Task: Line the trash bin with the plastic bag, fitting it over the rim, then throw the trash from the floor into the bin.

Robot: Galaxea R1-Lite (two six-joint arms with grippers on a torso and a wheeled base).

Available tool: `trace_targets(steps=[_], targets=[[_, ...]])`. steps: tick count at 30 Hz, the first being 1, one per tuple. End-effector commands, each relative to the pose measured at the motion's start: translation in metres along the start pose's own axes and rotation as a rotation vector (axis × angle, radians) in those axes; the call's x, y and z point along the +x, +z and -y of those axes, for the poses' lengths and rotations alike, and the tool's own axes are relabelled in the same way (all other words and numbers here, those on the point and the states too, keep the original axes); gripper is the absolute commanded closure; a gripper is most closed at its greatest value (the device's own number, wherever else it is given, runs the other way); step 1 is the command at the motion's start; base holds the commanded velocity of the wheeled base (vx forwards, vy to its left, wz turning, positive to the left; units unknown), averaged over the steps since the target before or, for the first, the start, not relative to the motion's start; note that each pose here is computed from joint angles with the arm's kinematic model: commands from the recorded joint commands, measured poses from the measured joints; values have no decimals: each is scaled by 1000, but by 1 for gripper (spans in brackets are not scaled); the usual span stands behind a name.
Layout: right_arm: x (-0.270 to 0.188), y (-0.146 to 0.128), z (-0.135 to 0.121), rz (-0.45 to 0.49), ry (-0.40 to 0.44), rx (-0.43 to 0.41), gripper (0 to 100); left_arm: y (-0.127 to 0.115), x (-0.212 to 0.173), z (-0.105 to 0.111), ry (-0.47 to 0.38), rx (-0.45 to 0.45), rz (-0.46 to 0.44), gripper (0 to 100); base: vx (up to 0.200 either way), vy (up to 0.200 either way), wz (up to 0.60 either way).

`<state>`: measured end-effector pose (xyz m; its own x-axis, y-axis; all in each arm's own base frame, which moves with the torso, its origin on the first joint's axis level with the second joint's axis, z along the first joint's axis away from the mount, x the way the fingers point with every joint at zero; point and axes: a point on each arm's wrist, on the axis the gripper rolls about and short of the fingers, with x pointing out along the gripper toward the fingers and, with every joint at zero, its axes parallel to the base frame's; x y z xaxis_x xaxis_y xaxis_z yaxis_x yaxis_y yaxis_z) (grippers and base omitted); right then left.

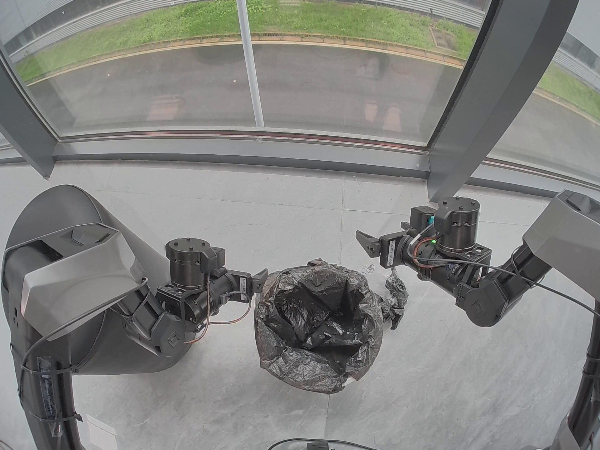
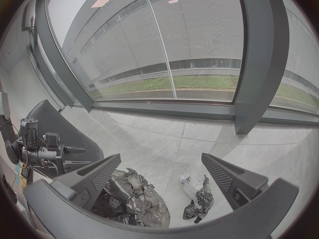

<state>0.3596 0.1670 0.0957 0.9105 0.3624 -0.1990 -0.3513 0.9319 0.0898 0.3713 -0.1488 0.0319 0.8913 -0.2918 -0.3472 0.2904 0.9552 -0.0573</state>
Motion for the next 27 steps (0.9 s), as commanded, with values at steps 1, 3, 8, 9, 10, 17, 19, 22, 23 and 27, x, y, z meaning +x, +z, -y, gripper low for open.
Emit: trace_targets(steps=[1,3,8,9,10,17,19,22,23,27], targets=[[1,-3,0,-6,0,0,0,-8,3,-2,5,0,-23,0,0,0,0],[1,-3,0,-6,0,0,0,-14,6,-2,6,1,-39,0,0,0,0],[1,-4,1,-9,-2,0,0,-25,10,-3,10,-11,-61,0,0,0,0],[1,-4,1,-9,-2,0,0,-25,10,-3,10,-16,-61,0,0,0,0],[1,-4,1,-9,-2,0,0,-24,10,-3,10,-23,-60,0,0,0,0],[-1,-3,0,-8,-2,0,0,-3,-5,-3,12,-68,-10,0,0,0,0],[-3,-4,0,-11,-1,0,0,5,-14,-3,8,-80,8,0,0,0,0],[-3,-5,0,-17,-3,1,0,13,-39,0,-9,-107,9,0,0,0,0],[-4,-7,0,-23,-4,0,0,12,-51,3,-19,-119,-2,0,0,0,0],[-4,-12,1,-31,-3,1,0,-6,-90,26,-129,-138,-103,0,0,0,0]])
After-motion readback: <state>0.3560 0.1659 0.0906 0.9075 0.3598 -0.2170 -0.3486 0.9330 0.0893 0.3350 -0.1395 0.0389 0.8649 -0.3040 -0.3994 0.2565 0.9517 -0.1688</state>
